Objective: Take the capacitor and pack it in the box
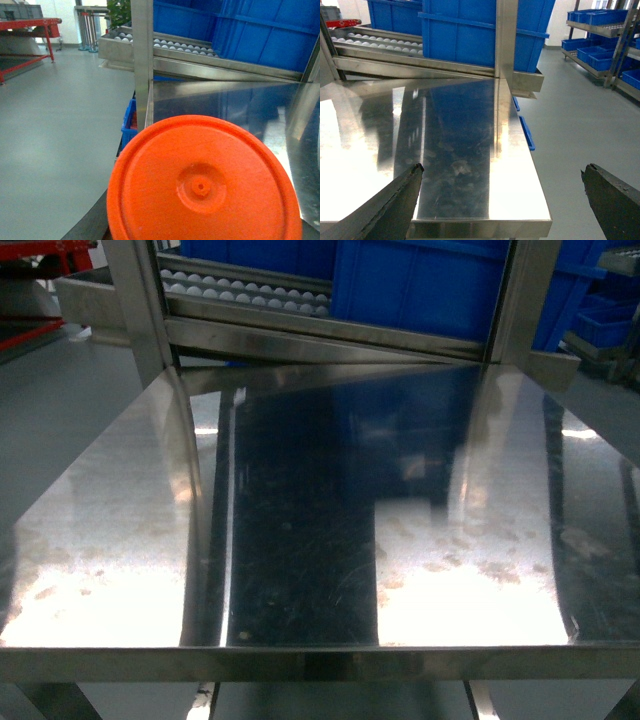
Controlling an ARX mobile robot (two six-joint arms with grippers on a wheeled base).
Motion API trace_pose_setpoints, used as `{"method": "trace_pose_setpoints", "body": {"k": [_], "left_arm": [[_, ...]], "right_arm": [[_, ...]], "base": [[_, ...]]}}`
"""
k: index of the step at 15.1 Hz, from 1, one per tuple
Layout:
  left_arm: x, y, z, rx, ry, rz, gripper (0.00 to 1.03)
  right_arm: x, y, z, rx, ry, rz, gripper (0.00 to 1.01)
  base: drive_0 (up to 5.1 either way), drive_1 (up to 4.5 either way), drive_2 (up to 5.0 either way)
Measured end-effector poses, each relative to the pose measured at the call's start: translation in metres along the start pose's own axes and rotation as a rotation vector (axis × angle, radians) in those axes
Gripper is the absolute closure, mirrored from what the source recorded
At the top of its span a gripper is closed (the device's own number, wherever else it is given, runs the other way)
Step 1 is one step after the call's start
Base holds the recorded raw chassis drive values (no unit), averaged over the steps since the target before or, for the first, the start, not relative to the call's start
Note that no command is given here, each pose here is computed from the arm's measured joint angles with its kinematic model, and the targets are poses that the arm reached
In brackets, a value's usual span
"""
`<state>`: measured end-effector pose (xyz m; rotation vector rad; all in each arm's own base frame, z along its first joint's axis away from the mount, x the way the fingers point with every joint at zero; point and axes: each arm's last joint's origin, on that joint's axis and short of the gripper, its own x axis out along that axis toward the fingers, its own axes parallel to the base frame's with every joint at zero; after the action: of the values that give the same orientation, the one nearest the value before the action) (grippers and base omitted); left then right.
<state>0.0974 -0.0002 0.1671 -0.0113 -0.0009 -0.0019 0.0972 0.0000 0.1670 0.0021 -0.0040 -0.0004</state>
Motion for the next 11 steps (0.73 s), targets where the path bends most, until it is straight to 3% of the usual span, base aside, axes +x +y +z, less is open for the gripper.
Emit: {"method": "trace_pose_setpoints", "body": {"k": [11], "left_arm": [[0.0000, 0.0000, -0.0003, 0.001, 0.003, 0.000, 0.59]], "right_arm": [[0.0000, 0.0000, -0.0001, 0.000, 0.002, 0.000, 0.03]], "base": [[0.0, 0.00, 0.0]]}}
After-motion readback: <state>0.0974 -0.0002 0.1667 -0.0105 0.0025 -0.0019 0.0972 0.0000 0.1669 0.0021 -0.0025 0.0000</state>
